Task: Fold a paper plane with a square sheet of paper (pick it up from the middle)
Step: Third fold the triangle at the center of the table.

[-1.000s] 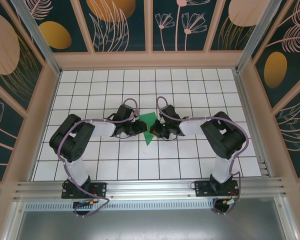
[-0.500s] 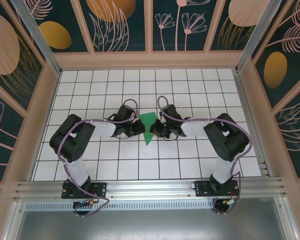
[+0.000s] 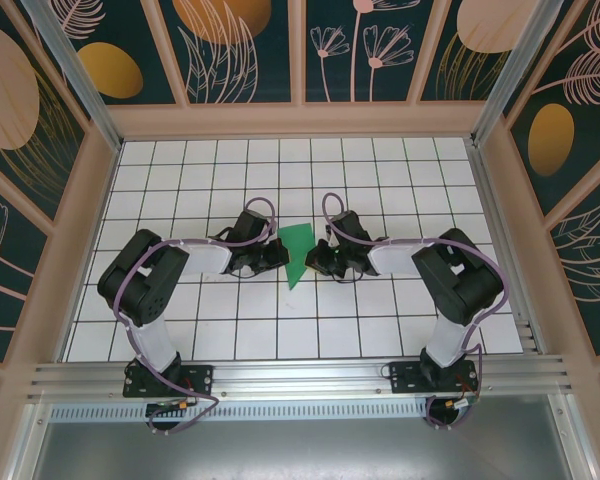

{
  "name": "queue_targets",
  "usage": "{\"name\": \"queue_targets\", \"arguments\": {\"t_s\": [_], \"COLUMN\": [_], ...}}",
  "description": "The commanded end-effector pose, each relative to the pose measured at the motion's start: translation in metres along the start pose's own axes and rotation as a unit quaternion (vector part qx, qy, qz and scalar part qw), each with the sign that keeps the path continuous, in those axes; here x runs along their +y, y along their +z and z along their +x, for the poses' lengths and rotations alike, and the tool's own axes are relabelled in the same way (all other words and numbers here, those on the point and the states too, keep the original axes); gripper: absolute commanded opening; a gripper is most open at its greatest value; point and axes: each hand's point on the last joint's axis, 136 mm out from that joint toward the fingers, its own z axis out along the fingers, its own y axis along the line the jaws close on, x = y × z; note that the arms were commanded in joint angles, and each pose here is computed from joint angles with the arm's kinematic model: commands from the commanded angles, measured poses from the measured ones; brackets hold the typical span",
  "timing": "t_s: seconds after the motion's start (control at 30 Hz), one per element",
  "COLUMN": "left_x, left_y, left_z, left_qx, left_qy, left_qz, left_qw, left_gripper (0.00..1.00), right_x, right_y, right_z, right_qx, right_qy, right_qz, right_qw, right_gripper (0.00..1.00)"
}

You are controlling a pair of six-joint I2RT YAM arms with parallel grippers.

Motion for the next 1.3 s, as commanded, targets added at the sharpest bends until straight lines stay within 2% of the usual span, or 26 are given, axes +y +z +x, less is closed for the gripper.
{"name": "queue_targets", "arguments": {"t_s": [0.0,0.63,0.87,1.27], "left_x": [0.004,0.014,0.017,0.020], "left_y": [-0.003,0.001,0.002,0.001], "left_z": [0.002,0.005,0.006,0.006], "left_qx": [-0.003,0.003,0.001,-0.001], "left_qy": [0.005,0.000,-0.001,-0.003], "left_qz": [-0.014,-0.030,-0.035,-0.043], "left_qw": [1.000,1.000,0.999,0.999], "left_gripper": [0.09,0.08,0.08,0.08], "right_x": [0.013,-0.005,0.019,-0.011], "right_y": [-0.003,0.009,-0.004,0.003], "right_z": [-0.004,-0.003,-0.011,-0.028], "right_qx": [-0.001,0.011,-0.006,-0.023], "right_qy": [-0.026,-0.009,-0.039,-0.012], "right_qz": [-0.027,-0.001,-0.033,0.021], "right_qw": [0.999,1.000,0.999,0.999], "right_gripper": [0.11,0.11,0.11,0.10]}}
